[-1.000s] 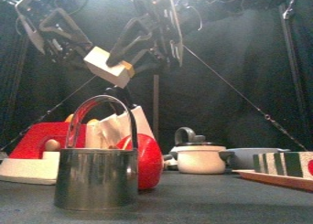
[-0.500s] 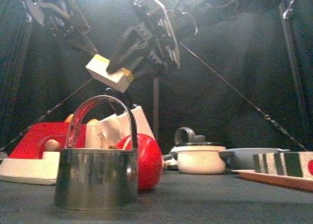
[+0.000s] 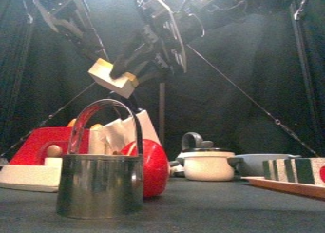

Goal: Hand over egg sushi

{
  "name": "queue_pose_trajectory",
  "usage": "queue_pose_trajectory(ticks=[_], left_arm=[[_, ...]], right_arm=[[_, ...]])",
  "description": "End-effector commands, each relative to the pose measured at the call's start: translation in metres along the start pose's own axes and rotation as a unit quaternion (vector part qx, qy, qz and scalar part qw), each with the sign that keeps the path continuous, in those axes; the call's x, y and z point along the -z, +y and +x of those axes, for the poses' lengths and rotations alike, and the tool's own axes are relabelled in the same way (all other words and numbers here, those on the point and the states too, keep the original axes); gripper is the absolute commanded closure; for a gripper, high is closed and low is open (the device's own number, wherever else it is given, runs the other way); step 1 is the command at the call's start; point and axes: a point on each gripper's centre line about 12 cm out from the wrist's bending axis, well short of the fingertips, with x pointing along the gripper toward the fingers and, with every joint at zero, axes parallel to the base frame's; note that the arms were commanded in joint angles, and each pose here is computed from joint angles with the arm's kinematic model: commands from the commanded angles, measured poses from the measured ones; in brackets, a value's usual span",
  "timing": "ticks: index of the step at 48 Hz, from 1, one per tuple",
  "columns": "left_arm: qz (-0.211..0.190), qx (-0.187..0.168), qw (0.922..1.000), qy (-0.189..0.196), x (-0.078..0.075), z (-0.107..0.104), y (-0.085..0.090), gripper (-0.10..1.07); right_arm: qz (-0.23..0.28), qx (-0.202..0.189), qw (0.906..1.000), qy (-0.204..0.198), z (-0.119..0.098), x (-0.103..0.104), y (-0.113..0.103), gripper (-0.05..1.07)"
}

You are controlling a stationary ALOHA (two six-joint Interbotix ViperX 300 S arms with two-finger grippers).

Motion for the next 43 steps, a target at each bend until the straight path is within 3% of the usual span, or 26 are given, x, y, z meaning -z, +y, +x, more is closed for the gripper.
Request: queue_pose_trajectory(ticks=[1,25,43], left_arm=[[-0.005,-0.004,0.9999,-0.01,-0.012,0.001,0.005,-0.04],[0.002,0.009,0.9996,0.026,-0.002,0.022,-0.001,-0.04],[-0.008,0.0,0.9996,0.027,-0.002,0.024,0.007,-0.03]], right_arm=[[0.003,-0.009,0.9997,-0.021,-0.007,-0.017,0.005,0.35],[0.003,-0.009,0.9997,-0.023,-0.004,-0.019,0.006,0.35],[0.001,-0.008,0.9998,-0.02,-0.002,-0.016,0.005,0.35]])
